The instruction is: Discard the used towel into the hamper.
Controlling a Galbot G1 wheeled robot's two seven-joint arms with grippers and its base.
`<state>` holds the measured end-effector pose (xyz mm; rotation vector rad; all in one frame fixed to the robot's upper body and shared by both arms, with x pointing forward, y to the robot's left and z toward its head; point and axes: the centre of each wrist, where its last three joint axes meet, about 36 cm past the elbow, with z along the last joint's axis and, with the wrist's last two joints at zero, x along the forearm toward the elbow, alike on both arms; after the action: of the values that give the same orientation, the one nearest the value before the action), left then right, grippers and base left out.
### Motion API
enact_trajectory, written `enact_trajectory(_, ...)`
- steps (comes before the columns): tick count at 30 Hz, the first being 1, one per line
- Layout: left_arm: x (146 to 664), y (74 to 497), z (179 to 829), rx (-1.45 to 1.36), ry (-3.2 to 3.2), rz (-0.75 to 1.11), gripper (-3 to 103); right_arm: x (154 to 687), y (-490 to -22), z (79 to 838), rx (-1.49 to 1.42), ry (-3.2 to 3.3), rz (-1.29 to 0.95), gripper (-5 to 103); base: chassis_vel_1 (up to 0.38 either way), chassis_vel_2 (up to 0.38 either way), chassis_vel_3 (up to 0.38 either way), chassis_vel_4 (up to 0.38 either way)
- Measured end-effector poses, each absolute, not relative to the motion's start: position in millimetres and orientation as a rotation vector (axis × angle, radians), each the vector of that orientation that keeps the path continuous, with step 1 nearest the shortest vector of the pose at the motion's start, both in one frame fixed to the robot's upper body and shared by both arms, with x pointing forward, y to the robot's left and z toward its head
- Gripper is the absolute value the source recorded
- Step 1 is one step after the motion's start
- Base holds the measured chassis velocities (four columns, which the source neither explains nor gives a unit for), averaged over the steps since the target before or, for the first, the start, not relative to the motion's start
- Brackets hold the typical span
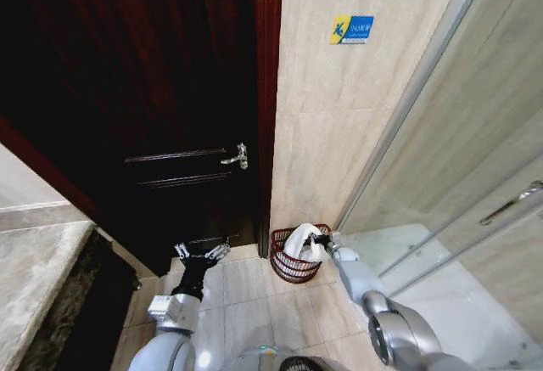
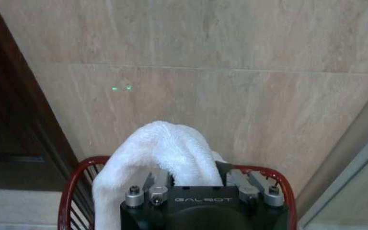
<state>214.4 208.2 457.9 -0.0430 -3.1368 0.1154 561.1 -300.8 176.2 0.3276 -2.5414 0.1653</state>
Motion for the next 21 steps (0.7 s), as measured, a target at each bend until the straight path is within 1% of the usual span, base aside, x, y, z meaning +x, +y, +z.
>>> enact_trajectory(1, 214.4, 208.2, 457.9, -0.043, -3.137, 0.115, 100, 560.7, -301.4, 176.5, 0.335, -2.538, 0.190, 46, 0.000, 0.000, 0.000, 0.000)
enact_trajectory(2, 214.4, 208.2, 457.9, -0.043, -3.137, 0.115, 100, 560.7, -301.4, 176.5, 0.335, -2.538, 0.190, 46, 0.000, 0.000, 0.000, 0.000)
enact_trajectory(5, 214.4, 208.2, 457.9, -0.043, -3.137, 0.115, 100, 553.8, -311.4, 175.6, 0.354, -2.508, 0.284, 62, 0.000, 0.000, 0.000, 0.000)
enact_trajectory(6, 214.4, 208.2, 457.9, -0.043, -3.137, 0.115, 100, 553.8, -311.4, 175.6, 0.354, -2.508, 0.284, 62, 0.000, 0.000, 0.000, 0.000)
enact_trajectory(9, 214.4, 208.2, 457.9, -0.043, -3.137, 0.115, 100, 548.1, -319.3, 175.1, 0.365, -2.500, 0.301, 78, 0.000, 0.000, 0.000, 0.000)
enact_trajectory(10, 214.4, 208.2, 457.9, -0.043, -3.137, 0.115, 100, 548.1, -319.3, 175.1, 0.365, -2.500, 0.301, 78, 0.000, 0.000, 0.000, 0.000)
enact_trajectory(11, 214.4, 208.2, 457.9, -0.043, -3.137, 0.115, 100, 547.8, -320.4, 176.1, 0.364, -2.505, 0.299, 84, 0.000, 0.000, 0.000, 0.000)
enact_trajectory(12, 214.4, 208.2, 457.9, -0.043, -3.137, 0.115, 100, 547.8, -321.6, 177.4, 0.363, -2.511, 0.299, 84, 0.000, 0.000, 0.000, 0.000)
enact_trajectory(14, 214.4, 208.2, 457.9, -0.043, -3.137, 0.115, 100, 547.6, -324.1, 179.4, 0.363, -2.519, 0.301, 94, 0.000, 0.000, 0.000, 0.000)
enact_trajectory(15, 214.4, 208.2, 457.9, -0.043, -3.137, 0.115, 100, 547.6, -324.1, 179.4, 0.363, -2.519, 0.301, 94, 0.000, 0.000, 0.000, 0.000)
enact_trajectory(16, 214.4, 208.2, 457.9, -0.043, -3.137, 0.115, 100, 547.1, -325.3, 180.3, 0.363, -2.524, 0.302, 99, 0.000, 0.000, 0.000, 0.000)
enact_trajectory(17, 214.4, 208.2, 457.9, -0.043, -3.137, 0.115, 100, 546.9, -325.7, 181.1, 0.364, -2.528, 0.302, 100, 0.000, 0.000, 0.000, 0.000)
enact_trajectory(21, 214.4, 208.2, 457.9, -0.043, -3.137, 0.115, 100, 544.5, -325.8, 181.4, 0.366, -2.537, 0.296, 100, 0.000, 0.000, 0.000, 0.000)
